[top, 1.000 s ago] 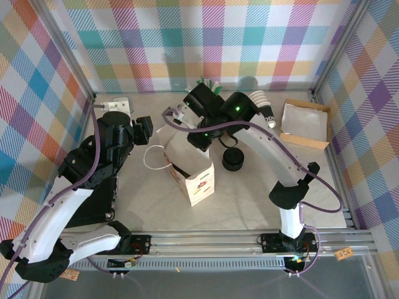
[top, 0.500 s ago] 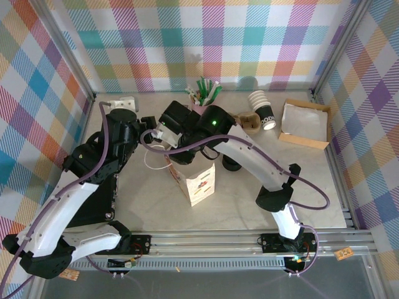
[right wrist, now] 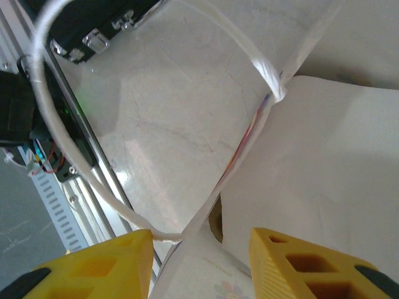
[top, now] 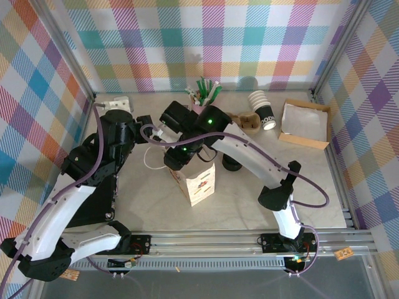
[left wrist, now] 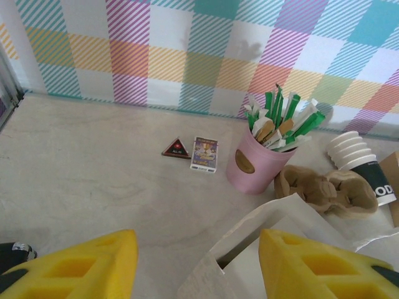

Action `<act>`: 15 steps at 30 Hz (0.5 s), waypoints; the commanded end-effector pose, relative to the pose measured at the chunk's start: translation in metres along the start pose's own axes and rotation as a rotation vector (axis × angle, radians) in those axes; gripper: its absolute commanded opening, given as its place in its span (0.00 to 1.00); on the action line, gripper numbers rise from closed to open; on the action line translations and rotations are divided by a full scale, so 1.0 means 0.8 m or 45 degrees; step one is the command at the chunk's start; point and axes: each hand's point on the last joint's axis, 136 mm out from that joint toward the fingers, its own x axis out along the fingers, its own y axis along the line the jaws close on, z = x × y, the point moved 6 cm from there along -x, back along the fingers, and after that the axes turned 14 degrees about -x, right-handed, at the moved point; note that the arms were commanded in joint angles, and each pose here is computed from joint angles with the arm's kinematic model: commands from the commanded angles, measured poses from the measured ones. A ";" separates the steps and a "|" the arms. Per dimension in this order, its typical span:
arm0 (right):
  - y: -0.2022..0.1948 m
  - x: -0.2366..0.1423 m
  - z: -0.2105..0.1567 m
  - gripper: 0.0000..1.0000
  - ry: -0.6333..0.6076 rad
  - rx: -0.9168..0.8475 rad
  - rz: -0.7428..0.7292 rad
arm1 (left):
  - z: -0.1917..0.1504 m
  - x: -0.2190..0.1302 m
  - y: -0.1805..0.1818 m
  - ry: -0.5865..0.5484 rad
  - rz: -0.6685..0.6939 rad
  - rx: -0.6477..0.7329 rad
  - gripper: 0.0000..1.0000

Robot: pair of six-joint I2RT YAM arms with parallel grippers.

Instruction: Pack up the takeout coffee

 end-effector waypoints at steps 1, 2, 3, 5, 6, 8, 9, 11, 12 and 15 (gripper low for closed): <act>-0.015 -0.049 0.011 0.45 -0.182 0.104 -0.109 | 0.005 -0.003 -0.003 -0.021 -0.033 -0.019 0.54; -0.021 -0.061 0.012 0.45 -0.228 0.121 -0.147 | 0.005 -0.002 -0.005 -0.020 -0.034 -0.015 0.54; -0.027 -0.076 0.014 0.45 -0.280 0.138 -0.197 | 0.005 -0.001 -0.006 -0.016 -0.039 -0.008 0.53; -0.039 -0.108 0.011 0.45 -0.373 0.170 -0.319 | 0.005 0.003 -0.013 -0.009 -0.064 0.002 0.53; -0.047 -0.123 0.007 0.46 -0.413 0.189 -0.388 | 0.005 0.005 -0.018 -0.002 -0.083 0.007 0.53; -0.066 -0.152 -0.006 0.49 -0.471 0.258 -0.542 | 0.006 0.011 -0.029 0.025 -0.117 0.022 0.52; -0.076 -0.166 -0.016 0.50 -0.499 0.289 -0.605 | 0.005 0.015 -0.035 0.047 -0.134 0.030 0.52; -0.100 -0.190 -0.039 0.54 -0.537 0.385 -0.733 | 0.006 0.021 -0.047 0.081 -0.168 0.038 0.52; -0.116 -0.200 -0.057 0.56 -0.541 0.458 -0.796 | 0.007 0.023 -0.054 0.093 -0.194 0.041 0.52; -0.174 -0.214 -0.126 0.57 -0.472 0.741 -0.957 | 0.011 0.032 -0.078 0.130 -0.284 0.055 0.51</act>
